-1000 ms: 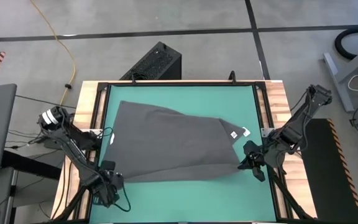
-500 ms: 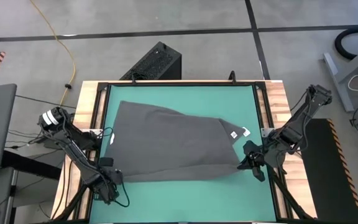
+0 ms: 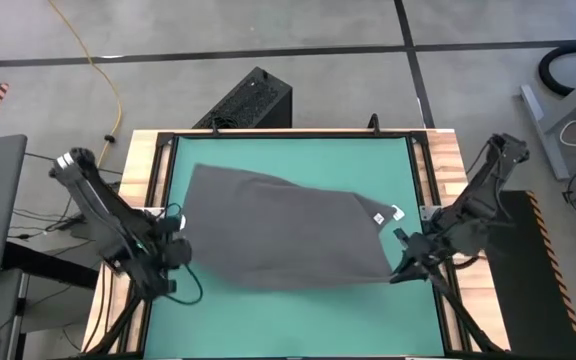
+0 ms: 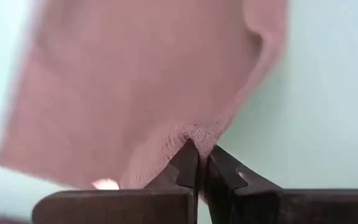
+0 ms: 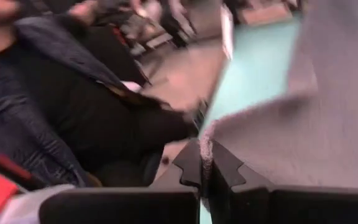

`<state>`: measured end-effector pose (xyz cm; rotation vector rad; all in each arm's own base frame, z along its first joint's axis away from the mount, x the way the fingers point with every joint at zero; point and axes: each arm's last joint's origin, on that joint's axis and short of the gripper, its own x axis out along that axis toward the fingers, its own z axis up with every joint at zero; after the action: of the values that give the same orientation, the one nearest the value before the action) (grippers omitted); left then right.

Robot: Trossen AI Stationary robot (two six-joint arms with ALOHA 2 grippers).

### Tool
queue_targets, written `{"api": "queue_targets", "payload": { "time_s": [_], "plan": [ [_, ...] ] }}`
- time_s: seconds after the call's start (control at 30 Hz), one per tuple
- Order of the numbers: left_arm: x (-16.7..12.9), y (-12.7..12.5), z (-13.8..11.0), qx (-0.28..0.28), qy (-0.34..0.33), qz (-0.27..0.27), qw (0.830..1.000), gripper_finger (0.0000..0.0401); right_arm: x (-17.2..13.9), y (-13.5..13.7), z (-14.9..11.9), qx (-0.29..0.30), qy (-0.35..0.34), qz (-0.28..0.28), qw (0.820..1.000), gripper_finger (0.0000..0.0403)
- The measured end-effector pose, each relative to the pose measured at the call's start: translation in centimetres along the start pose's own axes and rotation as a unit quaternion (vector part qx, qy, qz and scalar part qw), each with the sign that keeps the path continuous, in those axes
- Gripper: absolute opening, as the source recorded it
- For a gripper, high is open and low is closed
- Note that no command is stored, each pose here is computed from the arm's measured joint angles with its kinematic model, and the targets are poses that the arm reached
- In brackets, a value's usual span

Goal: Roll towel into tight, uniform cylinder
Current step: Fold the gray towel

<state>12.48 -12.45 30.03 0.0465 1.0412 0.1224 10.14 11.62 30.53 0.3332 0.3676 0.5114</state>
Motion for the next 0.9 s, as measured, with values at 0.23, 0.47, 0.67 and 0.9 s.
{"api": "queue_targets", "payload": {
  "time_s": [0.23,0.47,0.67,0.9],
  "plan": [
    [-6.2,4.3,2.1,0.018,-0.233,0.082,0.969,0.0000,-3.9,1.2,4.6,-0.217,-0.093,0.011,0.972,0.0024],
    [-8.6,8.7,2.1,-0.027,-0.297,0.197,0.934,0.0000,-9.5,-1.8,7.0,-0.252,-0.114,-0.260,0.925,0.0024],
    [-7.8,10.5,3.3,-0.068,-0.271,0.292,0.915,0.0000,-14.6,-3.9,6.8,-0.223,-0.167,-0.401,0.873,0.0024],
    [-6.7,12.9,7.2,-0.044,-0.240,0.339,0.909,0.0000,-20.3,-4.4,7.1,-0.185,-0.300,-0.411,0.841,0.0024]
  ]
}}
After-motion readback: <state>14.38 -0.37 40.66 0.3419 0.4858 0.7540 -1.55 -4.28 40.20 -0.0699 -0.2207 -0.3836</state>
